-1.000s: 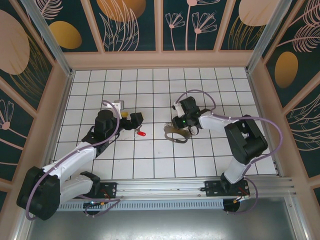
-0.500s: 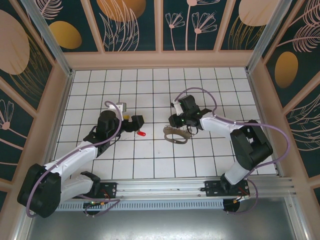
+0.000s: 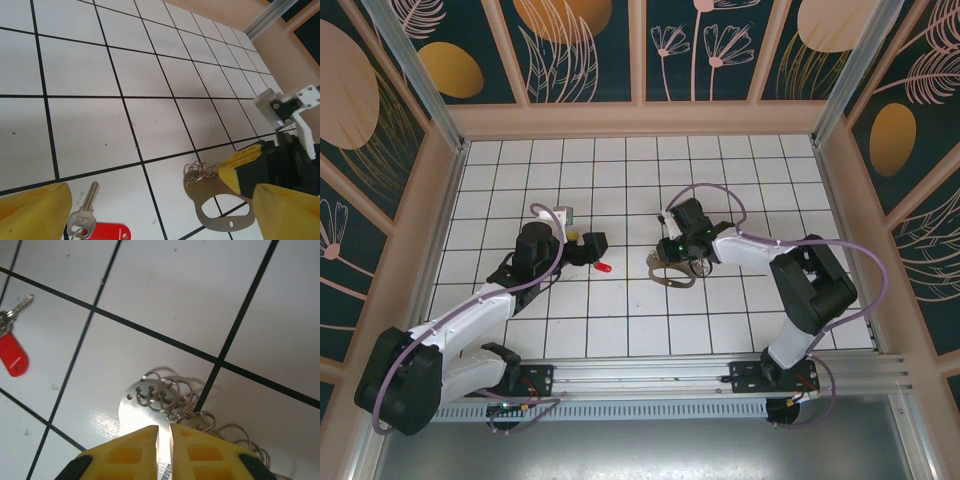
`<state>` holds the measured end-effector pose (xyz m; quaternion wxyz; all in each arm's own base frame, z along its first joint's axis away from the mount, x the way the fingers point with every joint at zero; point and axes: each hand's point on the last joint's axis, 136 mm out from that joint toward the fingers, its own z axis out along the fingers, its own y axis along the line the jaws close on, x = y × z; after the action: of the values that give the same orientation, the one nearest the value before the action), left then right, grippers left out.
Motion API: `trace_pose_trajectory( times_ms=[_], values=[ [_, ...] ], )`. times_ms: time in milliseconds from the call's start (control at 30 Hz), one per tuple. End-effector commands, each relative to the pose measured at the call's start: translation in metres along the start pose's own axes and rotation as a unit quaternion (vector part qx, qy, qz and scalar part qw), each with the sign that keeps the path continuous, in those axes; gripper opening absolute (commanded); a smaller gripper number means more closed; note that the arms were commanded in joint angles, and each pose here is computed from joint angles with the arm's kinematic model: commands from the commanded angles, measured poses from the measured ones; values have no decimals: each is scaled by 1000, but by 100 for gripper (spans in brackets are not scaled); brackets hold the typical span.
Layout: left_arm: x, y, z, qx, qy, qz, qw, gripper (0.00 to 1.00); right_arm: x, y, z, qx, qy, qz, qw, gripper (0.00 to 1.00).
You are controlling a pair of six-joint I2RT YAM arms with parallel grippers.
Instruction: Put the keys on the keyring
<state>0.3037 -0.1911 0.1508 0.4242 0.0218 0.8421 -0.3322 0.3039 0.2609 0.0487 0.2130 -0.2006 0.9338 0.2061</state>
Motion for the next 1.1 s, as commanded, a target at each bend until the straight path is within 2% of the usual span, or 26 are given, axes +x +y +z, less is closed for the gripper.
trace_pose_trajectory(
  times_ms=[0, 133, 300, 500, 700, 1067],
  values=[
    [-2, -4, -3, 8, -5, 15, 1000, 93, 12, -11, 6, 22, 11, 23, 999, 13],
    [-1, -4, -2, 7, -4, 16, 1000, 93, 11, -15, 4, 31, 2, 31, 999, 13],
    [-3, -5, -3, 9, -7, 17, 1000, 93, 13, -17, 6, 18, -2, 45, 999, 19],
    [-4, -5, -4, 7, -11, 19, 1000, 94, 5, -21, 5, 4, -20, 63, 998, 35],
    [-4, -4, -4, 5, -11, 19, 1000, 94, -2, -24, 3, -5, -30, 70, 997, 34],
    [-5, -5, -6, 7, -15, 20, 1000, 94, -1, -30, 9, 5, -30, 74, 997, 24]
  ],
)
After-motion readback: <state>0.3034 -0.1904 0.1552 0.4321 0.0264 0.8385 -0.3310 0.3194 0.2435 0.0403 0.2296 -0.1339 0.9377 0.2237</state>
